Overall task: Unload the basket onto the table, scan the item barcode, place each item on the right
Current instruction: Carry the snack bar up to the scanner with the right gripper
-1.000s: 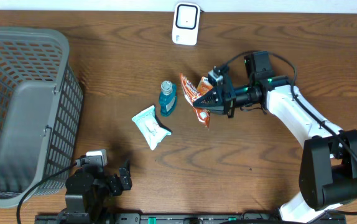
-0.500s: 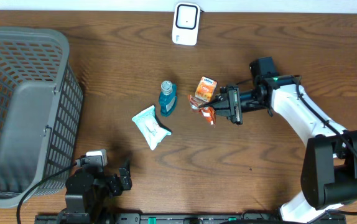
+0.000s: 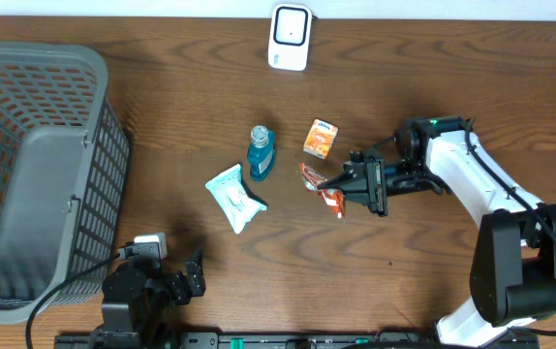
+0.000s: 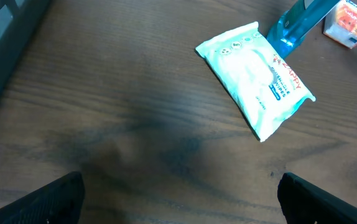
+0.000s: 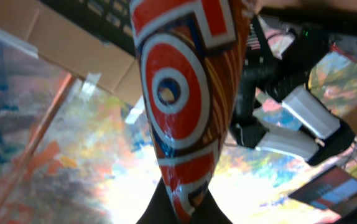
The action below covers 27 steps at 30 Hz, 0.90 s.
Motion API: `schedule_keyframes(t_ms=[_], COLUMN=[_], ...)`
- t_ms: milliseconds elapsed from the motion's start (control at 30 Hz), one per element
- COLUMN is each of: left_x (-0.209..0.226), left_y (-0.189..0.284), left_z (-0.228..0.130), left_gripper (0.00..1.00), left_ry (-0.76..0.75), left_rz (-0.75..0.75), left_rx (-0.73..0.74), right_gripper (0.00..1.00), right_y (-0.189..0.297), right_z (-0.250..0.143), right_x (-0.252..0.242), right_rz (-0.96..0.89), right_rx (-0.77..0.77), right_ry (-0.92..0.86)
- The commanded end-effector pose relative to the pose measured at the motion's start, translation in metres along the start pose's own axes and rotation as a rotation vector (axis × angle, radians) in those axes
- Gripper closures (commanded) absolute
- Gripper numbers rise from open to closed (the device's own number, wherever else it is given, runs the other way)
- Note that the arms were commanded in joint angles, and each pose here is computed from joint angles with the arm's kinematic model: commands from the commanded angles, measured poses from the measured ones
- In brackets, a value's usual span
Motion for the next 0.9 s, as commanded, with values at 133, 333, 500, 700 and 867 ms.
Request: schedule_keyframes(t_ms=[133,333,500,700,867], left_x=[-0.001,-0.001,-0.001,-0.001,-0.001], left_y=[-0.001,-0.001,-0.001,-0.001,-0.001], left_z=[-0.008,-0.008,-0.008,-0.008,-0.008], left_gripper=[0.01,0.01,0.01,0.01,0.01], left_ry=[0.007,0.007,0.007,0.007,0.007], left_rz=[-0.010,-0.011,-0.010,-0.010,-0.010], left_rx=[0.039,0.039,0.039,0.039,0.039], right_gripper=[0.98,0.99,0.99,0.99,0.99], right_y=[0.002,0.004,0.016,0.003,-0.008], right_z=[0.002,0.035,0.077,0.083,0.084], right_x=[0.005,0.036,0.063,0.095,0.117], right_rz=[-0.010,-0.105,-0.295,-0.300,-0.348], right_rx=[-0.017,-0.136,-0.540,-0.727,-0.916], right_ry=[0.562,1.115,1.105,1.228,1.269])
Point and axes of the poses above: each gripper's point midway between its finger pads, its own y axis back along the fingers, its own x axis along the line the jaws close on, z = x × y, the point moved 7 cm from there along y, back along the fingers, and after that the axes turned 14 degrees about -y, right-handed, at the moved point
